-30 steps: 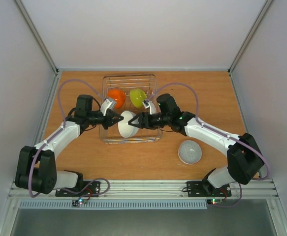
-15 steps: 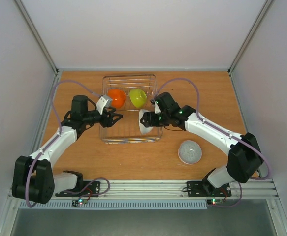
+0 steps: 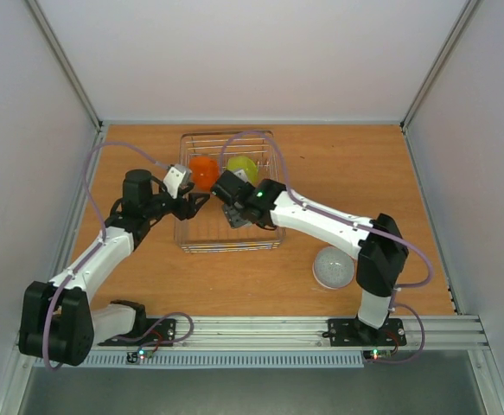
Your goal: Load the bowls into the dish rack
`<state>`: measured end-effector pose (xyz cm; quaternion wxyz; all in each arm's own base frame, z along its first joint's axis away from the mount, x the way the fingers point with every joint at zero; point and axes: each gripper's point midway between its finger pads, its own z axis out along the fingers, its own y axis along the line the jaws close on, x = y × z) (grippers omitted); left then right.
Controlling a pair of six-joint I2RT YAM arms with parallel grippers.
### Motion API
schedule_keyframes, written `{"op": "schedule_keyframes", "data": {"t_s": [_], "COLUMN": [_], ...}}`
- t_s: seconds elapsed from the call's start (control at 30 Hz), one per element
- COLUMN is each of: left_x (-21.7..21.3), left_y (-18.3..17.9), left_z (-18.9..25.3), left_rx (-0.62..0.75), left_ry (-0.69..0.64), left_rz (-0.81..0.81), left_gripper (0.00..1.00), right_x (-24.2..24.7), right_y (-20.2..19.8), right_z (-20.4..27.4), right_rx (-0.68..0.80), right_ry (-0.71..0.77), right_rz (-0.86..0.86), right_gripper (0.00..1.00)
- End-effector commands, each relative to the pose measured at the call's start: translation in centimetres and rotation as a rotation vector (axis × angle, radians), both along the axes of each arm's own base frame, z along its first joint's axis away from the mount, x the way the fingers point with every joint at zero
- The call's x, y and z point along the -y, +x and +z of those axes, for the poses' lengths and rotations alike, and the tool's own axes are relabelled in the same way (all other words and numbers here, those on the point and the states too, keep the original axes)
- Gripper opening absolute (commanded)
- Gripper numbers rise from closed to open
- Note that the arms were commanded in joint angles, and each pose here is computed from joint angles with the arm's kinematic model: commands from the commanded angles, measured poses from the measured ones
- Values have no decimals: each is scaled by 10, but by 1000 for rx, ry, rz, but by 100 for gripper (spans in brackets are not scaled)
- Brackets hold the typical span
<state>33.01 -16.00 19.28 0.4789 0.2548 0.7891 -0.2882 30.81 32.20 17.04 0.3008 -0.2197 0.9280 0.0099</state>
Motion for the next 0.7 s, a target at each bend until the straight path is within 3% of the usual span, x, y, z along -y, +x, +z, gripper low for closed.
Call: {"op": "schedule_keyframes", "data": {"t_s": [0.0,0.2,0.67], "left_x": [-9,-5,-2], "left_y": [13,11,7], "left_z": [11,8,9], "left_rx": [73,52,47], "left_ry": [15,8,0], "left_rz": [73,45,18], "left_gripper": [67,67,67], "right_x": [31,29,23], "right_y": [7,6,20], "right_z": [13,1,-41], "right_rx": [130,148,112], "right_ry": [-271,-434,-654], "right_rz": [-81,-91,-102], "right_gripper": [1,1,1]}}
